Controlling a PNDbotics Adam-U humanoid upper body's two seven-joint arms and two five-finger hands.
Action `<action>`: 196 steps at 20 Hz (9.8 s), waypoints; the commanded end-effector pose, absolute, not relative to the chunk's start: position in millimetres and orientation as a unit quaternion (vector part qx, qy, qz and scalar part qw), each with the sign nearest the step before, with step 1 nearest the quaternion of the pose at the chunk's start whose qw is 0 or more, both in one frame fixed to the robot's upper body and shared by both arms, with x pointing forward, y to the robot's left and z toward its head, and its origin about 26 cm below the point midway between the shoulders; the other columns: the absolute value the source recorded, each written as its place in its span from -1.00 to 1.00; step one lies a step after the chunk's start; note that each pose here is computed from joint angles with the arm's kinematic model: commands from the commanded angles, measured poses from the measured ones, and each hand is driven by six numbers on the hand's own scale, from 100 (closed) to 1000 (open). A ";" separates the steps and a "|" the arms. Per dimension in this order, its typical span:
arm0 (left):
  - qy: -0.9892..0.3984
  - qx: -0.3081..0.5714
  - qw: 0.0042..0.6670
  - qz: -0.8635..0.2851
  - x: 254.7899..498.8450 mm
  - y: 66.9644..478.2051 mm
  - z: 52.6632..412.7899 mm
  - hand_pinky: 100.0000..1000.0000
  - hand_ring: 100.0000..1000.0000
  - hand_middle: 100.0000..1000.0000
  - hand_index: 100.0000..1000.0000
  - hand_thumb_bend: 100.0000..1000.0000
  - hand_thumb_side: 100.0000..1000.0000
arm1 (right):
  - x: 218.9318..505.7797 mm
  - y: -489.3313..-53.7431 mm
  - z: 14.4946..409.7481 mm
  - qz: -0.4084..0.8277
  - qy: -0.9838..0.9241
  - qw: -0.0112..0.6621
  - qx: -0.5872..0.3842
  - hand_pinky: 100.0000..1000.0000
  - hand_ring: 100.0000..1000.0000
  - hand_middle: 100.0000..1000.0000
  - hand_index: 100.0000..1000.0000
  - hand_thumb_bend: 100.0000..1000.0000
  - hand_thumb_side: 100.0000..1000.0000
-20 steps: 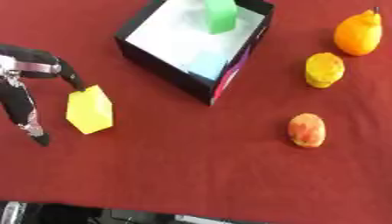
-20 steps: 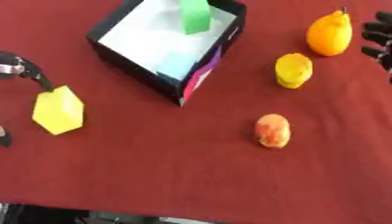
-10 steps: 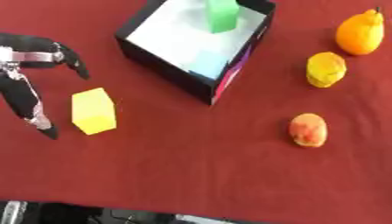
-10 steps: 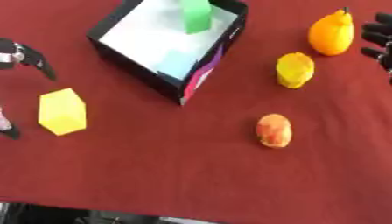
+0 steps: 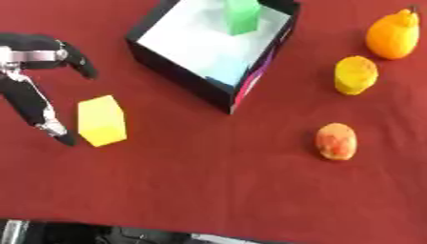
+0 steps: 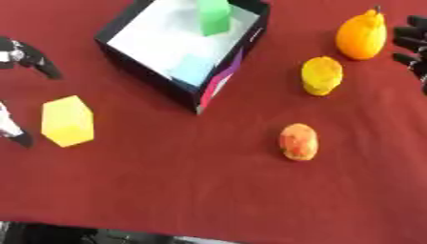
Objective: Pick up objects on the table and place them in the box.
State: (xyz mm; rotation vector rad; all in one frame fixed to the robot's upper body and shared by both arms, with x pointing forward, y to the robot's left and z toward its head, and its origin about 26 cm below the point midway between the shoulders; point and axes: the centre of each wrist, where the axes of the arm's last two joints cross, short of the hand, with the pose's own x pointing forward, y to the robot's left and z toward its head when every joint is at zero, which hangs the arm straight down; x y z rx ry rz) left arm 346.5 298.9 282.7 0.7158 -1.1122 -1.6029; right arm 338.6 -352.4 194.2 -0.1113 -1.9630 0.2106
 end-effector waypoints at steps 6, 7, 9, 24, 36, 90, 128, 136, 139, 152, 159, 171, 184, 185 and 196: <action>-0.462 0.302 0.555 -0.623 363.4 299.1 268.3 0.81 0.72 0.46 0.69 0.72 -0.55 | 337.2 -355.7 200.3 0.092 -0.833 0.543 -0.055 0.80 0.84 0.60 0.79 -1.00 0.47; -0.463 0.304 0.557 -0.619 365.3 299.0 266.7 0.81 0.72 0.45 0.69 0.72 -0.55 | 337.4 -355.5 199.9 0.092 -0.833 0.543 -0.055 0.80 0.84 0.60 0.79 -1.00 0.47; -0.464 0.306 0.561 -0.613 368.4 298.6 264.3 0.80 0.71 0.44 0.68 0.71 -0.53 | 337.6 -355.3 199.0 0.091 -0.832 0.545 -0.055 0.80 0.84 0.60 0.79 -1.00 0.48; -0.435 0.314 0.565 -0.627 380.4 297.7 242.8 0.70 0.54 0.25 0.52 0.62 -0.62 | 337.4 -355.7 195.2 0.090 -0.830 0.547 -0.057 0.80 0.84 0.60 0.79 -1.00 0.49; -0.467 0.321 0.536 -0.626 360.3 292.8 268.2 0.25 0.10 -0.17 0.07 -0.51 -1.00 | 336.6 -358.0 193.6 0.088 -0.829 0.549 -0.062 0.80 0.84 0.60 0.79 -1.00 0.48; -0.876 0.323 0.353 -0.054 313.7 320.0 335.4 0.57 0.48 0.46 0.66 -0.67 0.03 | 323.4 -367.3 221.3 0.108 -0.852 0.508 -0.062 0.80 0.85 0.60 0.79 -1.00 0.32; -0.848 0.248 0.448 0.135 299.9 352.4 217.4 0.52 0.42 0.36 0.54 -0.62 0.10 | 285.2 -305.6 224.6 0.622 -0.654 0.350 -0.252 0.39 0.29 0.25 0.59 -0.94 -0.50; -0.845 0.247 0.453 0.141 299.8 352.0 214.6 0.52 0.41 0.32 0.53 -0.64 0.09 | 286.1 -294.3 214.8 0.649 -0.627 0.322 -0.285 0.43 0.36 0.13 0.64 -0.46 -0.52; -0.843 0.248 0.456 0.143 300.0 352.3 213.5 0.52 0.41 0.31 0.52 -0.64 0.09 | 286.4 -291.5 212.4 0.654 -0.624 0.321 -0.282 0.45 0.43 0.19 0.67 -0.37 -0.41; -0.839 0.248 0.461 0.151 299.1 351.9 210.9 0.51 0.39 0.29 0.51 -0.67 0.09 | 287.5 -284.2 209.7 0.671 -0.604 0.306 -0.300 0.44 0.22 0.20 0.65 -0.20 -0.20; -0.838 0.251 0.461 0.153 298.2 351.7 209.6 0.50 0.38 0.27 0.50 -0.68 0.09 | 290.3 -281.9 203.1 0.671 -0.596 0.297 -0.326 0.42 0.15 0.21 0.64 -0.20 -0.16; -0.836 0.250 0.464 0.155 298.0 351.4 207.8 0.54 0.38 0.27 0.48 -0.74 0.13 | 298.1 -288.3 191.4 0.655 -0.587 0.304 -0.366 0.38 0.15 0.18 0.59 -0.28 -0.05; -0.835 0.249 0.465 0.154 297.9 350.9 206.4 0.55 0.37 0.29 0.48 -0.80 0.15 | 300.7 -294.3 184.1 0.662 -0.570 0.307 -0.378 0.28 0.07 0.04 0.43 -0.20 0.06; -0.835 0.249 0.465 0.154 297.8 350.8 206.2 0.55 0.37 0.30 0.48 -0.80 0.15 | 301.1 -294.4 183.9 0.662 -0.569 0.307 -0.379 0.28 0.06 0.03 0.43 -0.20 0.06; -0.834 0.251 0.466 0.155 297.1 351.8 204.8 0.54 0.36 0.30 0.48 -0.82 0.16 | 297.1 -289.9 188.9 0.626 -0.617 0.322 -0.351 0.26 0.06 -0.08 0.24 -0.47 -0.29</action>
